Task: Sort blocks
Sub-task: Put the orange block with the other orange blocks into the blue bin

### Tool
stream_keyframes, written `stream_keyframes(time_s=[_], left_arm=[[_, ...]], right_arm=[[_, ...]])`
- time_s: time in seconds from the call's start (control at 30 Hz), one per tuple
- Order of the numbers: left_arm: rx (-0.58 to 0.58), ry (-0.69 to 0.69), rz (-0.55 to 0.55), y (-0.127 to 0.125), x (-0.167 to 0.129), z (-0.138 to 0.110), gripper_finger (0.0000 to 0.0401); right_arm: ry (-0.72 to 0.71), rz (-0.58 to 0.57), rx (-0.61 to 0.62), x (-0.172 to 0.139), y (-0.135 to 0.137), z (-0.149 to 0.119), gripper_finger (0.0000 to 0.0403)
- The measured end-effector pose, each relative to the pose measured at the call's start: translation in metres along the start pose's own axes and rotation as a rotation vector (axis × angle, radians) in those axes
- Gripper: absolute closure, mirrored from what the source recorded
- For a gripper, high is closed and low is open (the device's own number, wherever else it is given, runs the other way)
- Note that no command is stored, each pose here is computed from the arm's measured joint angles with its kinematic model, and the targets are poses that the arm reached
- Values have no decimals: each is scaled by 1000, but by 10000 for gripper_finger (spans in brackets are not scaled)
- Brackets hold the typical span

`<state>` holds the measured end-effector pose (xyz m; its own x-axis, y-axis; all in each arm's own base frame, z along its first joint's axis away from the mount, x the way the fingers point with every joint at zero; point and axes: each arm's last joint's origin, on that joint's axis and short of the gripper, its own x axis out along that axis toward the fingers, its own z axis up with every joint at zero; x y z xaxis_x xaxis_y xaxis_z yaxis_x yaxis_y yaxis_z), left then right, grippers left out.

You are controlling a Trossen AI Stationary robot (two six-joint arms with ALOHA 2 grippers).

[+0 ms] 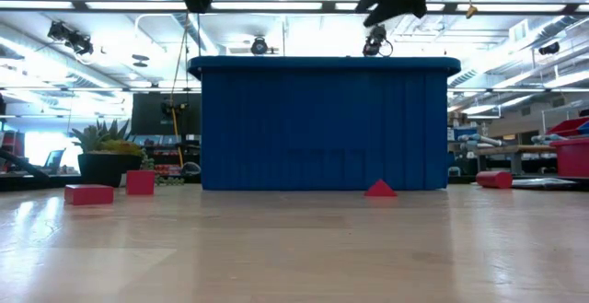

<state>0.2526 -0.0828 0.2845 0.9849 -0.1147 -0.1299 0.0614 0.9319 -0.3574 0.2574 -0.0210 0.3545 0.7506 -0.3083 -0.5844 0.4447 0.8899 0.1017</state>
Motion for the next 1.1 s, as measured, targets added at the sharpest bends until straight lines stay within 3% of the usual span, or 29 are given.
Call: stream_keyframes(time_s=[0.17, 0.27, 0.37, 0.53, 0.73, 0.97, 1.1], left_arm=[[-1, 0, 0, 0, 0, 0, 169], [-1, -2, 3, 0, 0, 0, 169], [-2, -3, 4, 0, 0, 0, 169], [-6, -6, 10, 0, 0, 0, 169], [-7, -7, 9, 0, 0, 0, 169], [-8, -13, 10, 0, 0, 1, 169], [-8, -11, 11, 0, 0, 1, 169]], right_arm=[[73, 204, 47, -7, 24, -9, 224], [115, 274, 118, -10, 34, -13, 228], [157, 321, 103, -10, 44, -21, 231], [177, 288, 46, 3, 59, -54, 233], [104, 278, 39, 31, 61, -100, 230], [14, 219, -33, 60, 40, -162, 234], [37, 153, -117, 71, 22, -191, 239]])
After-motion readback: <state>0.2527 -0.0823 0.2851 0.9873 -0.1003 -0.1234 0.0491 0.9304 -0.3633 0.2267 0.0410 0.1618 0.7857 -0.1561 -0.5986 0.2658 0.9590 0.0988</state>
